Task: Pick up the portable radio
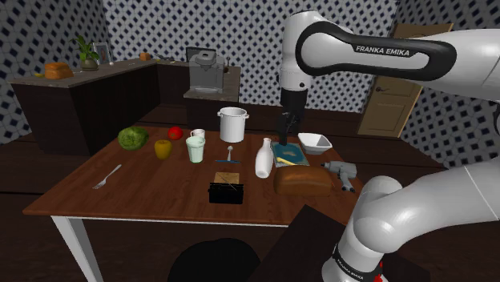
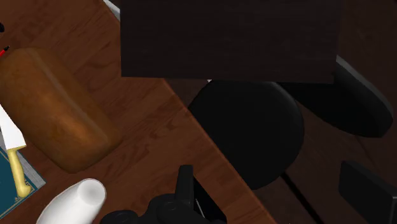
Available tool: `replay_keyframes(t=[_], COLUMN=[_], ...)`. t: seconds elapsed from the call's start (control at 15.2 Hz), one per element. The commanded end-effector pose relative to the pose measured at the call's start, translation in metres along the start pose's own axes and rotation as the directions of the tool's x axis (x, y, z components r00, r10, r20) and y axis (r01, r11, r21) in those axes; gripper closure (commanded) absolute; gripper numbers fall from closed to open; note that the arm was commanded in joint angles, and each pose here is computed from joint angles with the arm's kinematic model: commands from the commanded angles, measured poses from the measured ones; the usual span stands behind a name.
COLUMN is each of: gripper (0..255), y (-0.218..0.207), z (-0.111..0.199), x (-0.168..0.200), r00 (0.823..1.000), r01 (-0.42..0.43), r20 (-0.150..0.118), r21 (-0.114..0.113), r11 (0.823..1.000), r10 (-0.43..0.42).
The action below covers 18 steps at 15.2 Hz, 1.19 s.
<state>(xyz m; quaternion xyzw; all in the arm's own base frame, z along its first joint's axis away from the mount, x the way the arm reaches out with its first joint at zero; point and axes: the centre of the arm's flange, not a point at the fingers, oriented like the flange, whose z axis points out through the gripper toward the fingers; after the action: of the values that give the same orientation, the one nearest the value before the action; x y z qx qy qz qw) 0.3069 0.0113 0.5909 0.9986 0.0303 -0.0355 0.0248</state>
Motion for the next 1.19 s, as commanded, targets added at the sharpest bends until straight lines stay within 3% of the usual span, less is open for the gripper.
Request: replay_keyframes(t=[0.0, 0.53, 1.12], gripper=[0, 0, 0], y=[0.0, 0.017, 0.026], z=[0.0, 0.074, 0.157], x=[0.0, 0.072, 0.155], r00=[1.0, 0.992, 0.963], r01=[0.0, 0.129, 0.271], r20=[0.0, 0.0, 0.003], r21=[0.0, -0.023, -0.049], r11=[1.0, 0.991, 0.961], r10=[0.0, -0.129, -0.271])
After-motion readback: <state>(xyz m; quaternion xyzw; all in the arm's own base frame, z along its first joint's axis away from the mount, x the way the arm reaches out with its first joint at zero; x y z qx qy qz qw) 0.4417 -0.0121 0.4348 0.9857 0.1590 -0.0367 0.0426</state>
